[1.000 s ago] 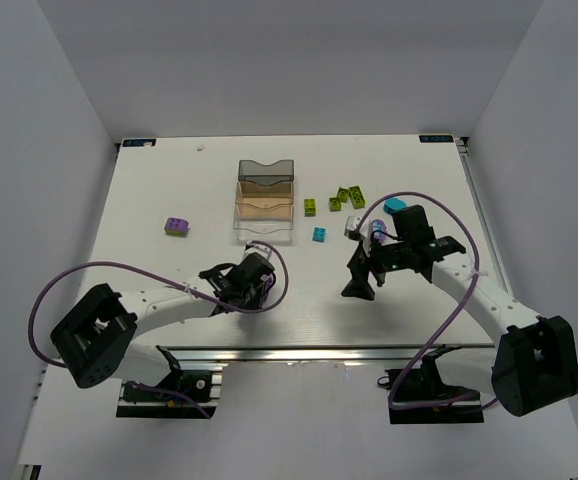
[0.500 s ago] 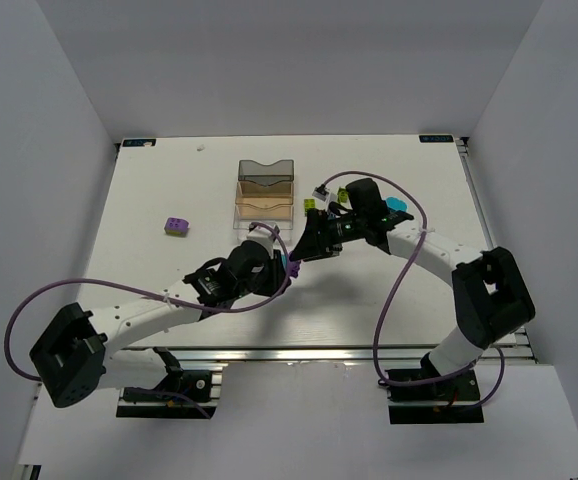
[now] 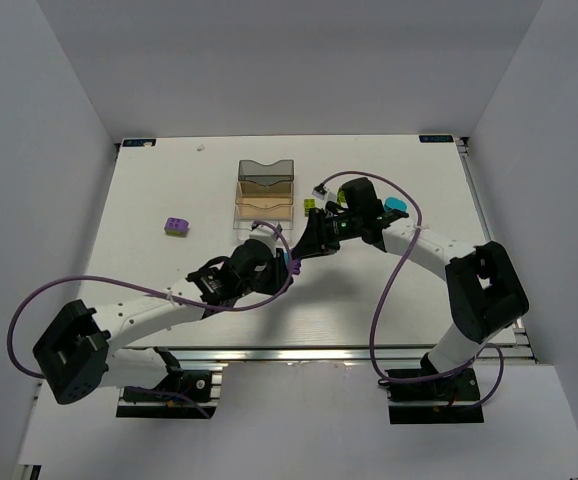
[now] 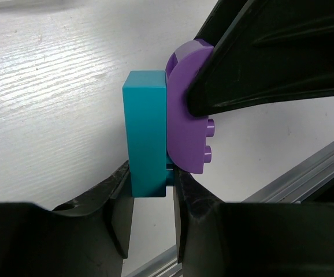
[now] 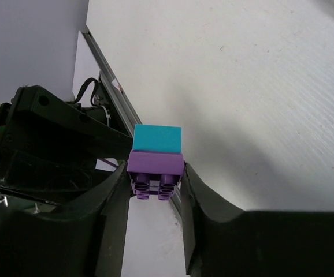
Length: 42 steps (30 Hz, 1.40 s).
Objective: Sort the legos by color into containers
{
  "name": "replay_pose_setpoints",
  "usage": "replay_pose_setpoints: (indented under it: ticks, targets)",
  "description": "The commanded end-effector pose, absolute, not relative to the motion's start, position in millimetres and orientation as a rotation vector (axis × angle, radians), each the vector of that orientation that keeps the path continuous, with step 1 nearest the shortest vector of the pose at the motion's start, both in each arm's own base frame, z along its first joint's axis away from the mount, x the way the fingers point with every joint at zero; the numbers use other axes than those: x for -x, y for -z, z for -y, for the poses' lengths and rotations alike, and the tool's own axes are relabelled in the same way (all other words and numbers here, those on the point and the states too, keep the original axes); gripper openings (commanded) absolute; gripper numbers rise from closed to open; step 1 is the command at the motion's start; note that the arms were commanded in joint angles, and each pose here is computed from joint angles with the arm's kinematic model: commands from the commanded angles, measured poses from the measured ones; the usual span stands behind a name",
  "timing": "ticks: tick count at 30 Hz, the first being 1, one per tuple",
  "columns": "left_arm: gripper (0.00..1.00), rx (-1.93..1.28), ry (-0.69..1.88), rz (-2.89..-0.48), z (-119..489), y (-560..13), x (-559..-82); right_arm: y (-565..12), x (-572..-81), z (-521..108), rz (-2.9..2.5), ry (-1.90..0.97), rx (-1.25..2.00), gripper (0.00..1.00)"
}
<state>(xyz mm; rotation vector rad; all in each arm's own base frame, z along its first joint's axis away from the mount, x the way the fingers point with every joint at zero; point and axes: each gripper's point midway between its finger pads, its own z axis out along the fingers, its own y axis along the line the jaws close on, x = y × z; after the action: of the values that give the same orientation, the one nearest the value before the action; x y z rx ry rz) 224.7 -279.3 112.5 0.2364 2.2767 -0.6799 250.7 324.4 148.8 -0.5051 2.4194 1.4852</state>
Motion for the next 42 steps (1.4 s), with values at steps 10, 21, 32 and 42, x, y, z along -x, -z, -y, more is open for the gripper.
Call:
replay_pose_setpoints:
  ticks: [10, 21, 32, 42]
  targets:
    - [0.00, -0.140, 0.454, -2.226, 245.1, -124.4, -243.0, -177.8, -241.5, -324.4, -2.327, -1.634, 0.589, 0.00]
    - [0.00, -0.075, 0.329, -2.218, 210.3, -128.3, -252.4, -190.9, -245.3, -312.9, -2.279, -1.654, 0.575, 0.00]
    - [0.00, -0.032, 0.313, -2.259, 205.9, -155.9, -318.5, -193.3, -285.5, -287.7, -2.189, -1.260, 0.721, 0.00]
    - [0.03, 0.022, 0.392, -2.435, 253.2, -167.7, -367.2, -198.5, -303.6, -268.6, -2.134, -1.092, 0.720, 0.00]
